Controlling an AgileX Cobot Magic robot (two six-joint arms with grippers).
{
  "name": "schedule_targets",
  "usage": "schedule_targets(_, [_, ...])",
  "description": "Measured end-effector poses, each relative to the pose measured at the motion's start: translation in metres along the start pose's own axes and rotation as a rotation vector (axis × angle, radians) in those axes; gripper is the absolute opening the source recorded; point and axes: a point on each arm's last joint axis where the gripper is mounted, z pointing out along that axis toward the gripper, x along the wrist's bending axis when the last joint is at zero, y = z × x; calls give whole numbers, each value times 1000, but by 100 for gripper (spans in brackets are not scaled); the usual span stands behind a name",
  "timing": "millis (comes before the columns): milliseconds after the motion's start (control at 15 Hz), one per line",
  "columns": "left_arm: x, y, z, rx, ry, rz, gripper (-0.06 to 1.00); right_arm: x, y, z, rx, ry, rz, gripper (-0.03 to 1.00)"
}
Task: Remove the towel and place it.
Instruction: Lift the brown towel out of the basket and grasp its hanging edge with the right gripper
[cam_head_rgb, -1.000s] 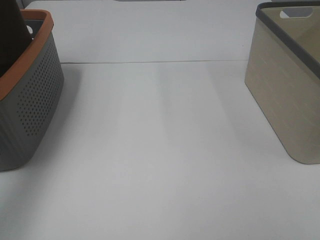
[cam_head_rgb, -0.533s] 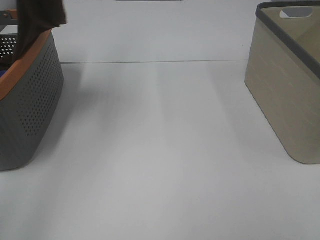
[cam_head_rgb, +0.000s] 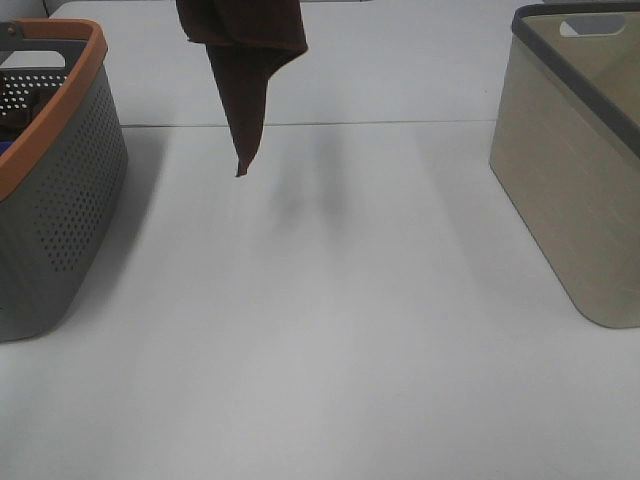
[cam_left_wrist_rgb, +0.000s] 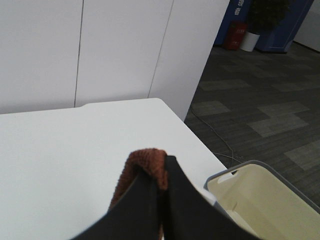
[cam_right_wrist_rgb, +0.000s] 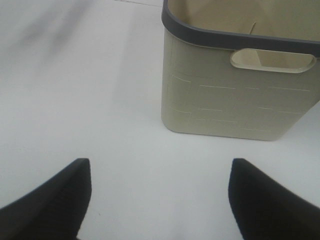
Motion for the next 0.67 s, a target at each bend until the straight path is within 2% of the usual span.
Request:
schedule_targets(333, [-6, -23, 30, 72, -88, -21, 0, 3, 19, 13, 12, 49, 19, 72])
schedule_targets(533, [-6, -29, 39, 82, -104, -48, 0, 11, 42, 28, -86, 147, -23, 68])
schedule_targets(667, [-6, -29, 41, 83, -114, -61, 0, 16, 55, 44, -96, 219, -68, 67])
